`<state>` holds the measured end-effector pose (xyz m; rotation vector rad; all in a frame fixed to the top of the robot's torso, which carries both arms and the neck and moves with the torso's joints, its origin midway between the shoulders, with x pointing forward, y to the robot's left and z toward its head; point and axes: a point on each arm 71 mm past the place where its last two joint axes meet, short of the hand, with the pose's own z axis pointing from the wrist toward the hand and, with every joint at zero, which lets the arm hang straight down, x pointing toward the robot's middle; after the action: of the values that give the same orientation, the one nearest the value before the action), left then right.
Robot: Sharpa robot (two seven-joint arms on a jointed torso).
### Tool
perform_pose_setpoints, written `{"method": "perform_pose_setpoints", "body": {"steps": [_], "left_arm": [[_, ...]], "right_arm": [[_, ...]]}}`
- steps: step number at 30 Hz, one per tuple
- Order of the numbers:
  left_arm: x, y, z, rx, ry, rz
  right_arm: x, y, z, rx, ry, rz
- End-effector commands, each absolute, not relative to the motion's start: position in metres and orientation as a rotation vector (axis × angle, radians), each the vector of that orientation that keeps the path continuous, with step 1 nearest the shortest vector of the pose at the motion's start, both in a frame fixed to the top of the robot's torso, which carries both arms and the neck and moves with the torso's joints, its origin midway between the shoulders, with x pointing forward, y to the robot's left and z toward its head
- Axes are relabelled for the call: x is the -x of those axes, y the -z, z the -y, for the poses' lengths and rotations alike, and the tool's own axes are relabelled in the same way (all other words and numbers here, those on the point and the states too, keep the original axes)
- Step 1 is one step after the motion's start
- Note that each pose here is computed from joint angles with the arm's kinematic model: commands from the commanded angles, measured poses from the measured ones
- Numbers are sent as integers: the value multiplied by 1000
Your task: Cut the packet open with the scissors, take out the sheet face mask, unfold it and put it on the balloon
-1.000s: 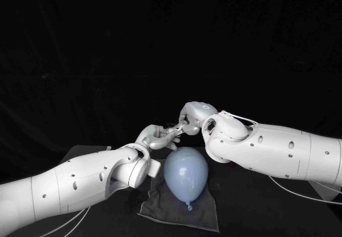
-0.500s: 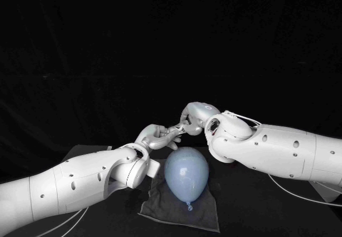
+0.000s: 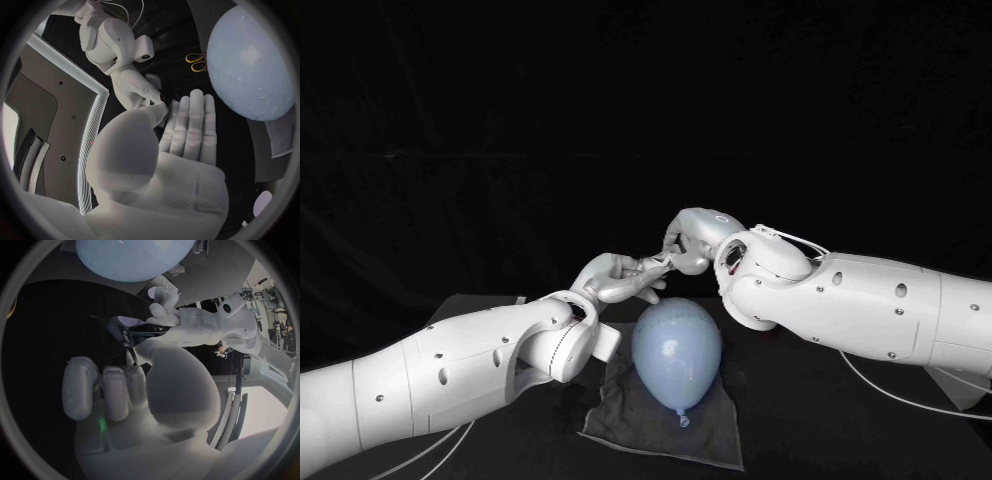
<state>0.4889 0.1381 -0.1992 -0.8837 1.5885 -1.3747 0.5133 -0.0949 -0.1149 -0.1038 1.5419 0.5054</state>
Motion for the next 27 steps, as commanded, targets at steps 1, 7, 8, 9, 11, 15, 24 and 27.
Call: {"method": "perform_pose_setpoints", "body": {"steps": [1, 7, 8, 9, 11, 15, 24, 27], "left_arm": [[-488, 196, -134, 862, 1435, -1595], [-487, 196, -135, 860, 1445, -1600], [-487, 196, -135, 859, 1446, -1600], [-487, 196, -135, 858, 1448, -1601], [-487, 196, -135, 856, 1450, -1602], [-487, 196, -135, 851, 1455, -1607], [-488, 197, -137, 862, 1463, -1606], [-488, 197, -138, 879, 1450, -1600]], "right_arm": [[-512, 114, 95, 98, -516, -1538], [-512, 114, 96, 96, -513, -1537], [-512, 114, 96, 96, -513, -1537], [-512, 114, 96, 96, -513, -1537], [-512, 114, 96, 97, -514, -1537], [-511, 114, 97, 100, -515, -1537], [-508, 114, 98, 113, -517, -1535], [-506, 114, 98, 127, -516, -1532]]}}
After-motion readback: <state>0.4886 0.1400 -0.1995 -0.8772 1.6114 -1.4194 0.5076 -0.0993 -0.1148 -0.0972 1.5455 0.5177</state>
